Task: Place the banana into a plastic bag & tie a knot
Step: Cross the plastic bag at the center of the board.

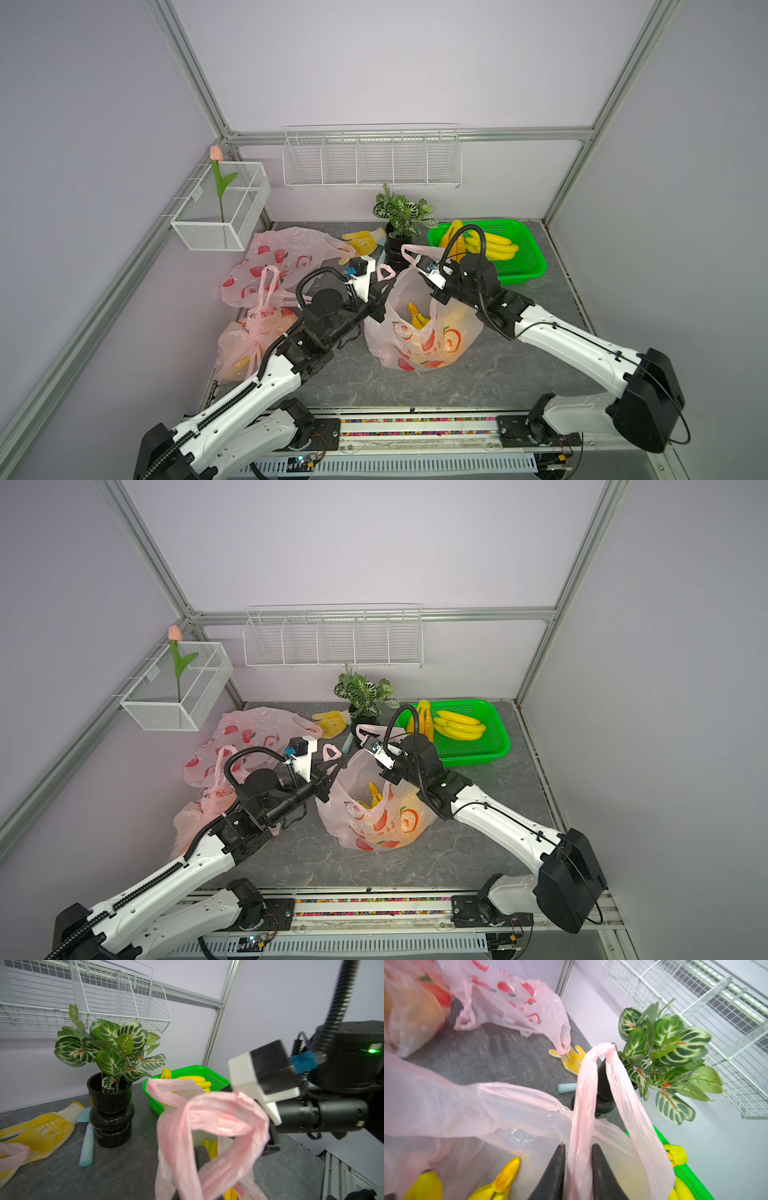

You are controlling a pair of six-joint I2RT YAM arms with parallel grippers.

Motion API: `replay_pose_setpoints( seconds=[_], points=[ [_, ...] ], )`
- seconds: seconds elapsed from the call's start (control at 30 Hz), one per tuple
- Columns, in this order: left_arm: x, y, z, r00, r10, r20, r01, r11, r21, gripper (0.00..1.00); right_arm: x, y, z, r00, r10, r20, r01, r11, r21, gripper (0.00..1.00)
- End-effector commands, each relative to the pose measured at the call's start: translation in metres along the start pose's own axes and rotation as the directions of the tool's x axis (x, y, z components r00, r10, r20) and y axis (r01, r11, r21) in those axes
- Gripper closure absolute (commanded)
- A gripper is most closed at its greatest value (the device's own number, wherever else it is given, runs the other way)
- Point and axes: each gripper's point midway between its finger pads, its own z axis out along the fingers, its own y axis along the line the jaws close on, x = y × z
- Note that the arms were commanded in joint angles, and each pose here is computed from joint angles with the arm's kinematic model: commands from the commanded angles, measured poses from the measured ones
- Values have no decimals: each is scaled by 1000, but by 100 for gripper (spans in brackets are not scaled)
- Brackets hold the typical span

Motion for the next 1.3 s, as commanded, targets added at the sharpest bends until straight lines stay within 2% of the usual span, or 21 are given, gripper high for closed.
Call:
replay_pose_setpoints(
  seconds=[0.0, 0.13, 0.23, 0.33, 0.47, 0.57, 0.83, 1.03, 1.27],
  points=[
    [-21, 9, 4, 998, -57, 30, 59, 997, -58, 100, -24, -2, -14, 990, 62, 127, -63, 998, 3, 80],
    [-22, 20, 14, 996, -88, -5, 87, 991, -101, 100, -29, 12, -35, 975, 97, 200, -87, 995, -58, 81],
    [-23, 28, 23, 991, -133, -29, 128, 983, -129, 100, -34, 32, -54, 958, 128, 256, -87, 982, -165, 81],
    [-22, 23, 33, 988, -133, -77, 125, 987, -100, 100, -41, 44, -68, 948, 150, 279, -85, 970, -229, 82],
    [-1, 20, 50, 979, -104, -176, 94, 993, -66, 100, -47, 54, -81, 938, 174, 301, -86, 955, -283, 84],
    [15, 11, 61, 969, -69, -239, 73, 997, 8, 100, -48, 63, -88, 934, 186, 304, -82, 942, -326, 91],
    [32, -19, 70, 954, -3, -300, 71, 974, 216, 96, -35, 69, -82, 950, 182, 255, -92, 941, -327, 93],
    [38, -33, 60, 957, 74, -280, 19, 948, 317, 88, -27, 68, -72, 965, 167, 201, -97, 943, -319, 94],
    [42, -52, 36, 968, 226, -105, -163, 894, 418, 76, -21, 66, -63, 970, 185, 154, -132, 943, -305, 94]
  ],
)
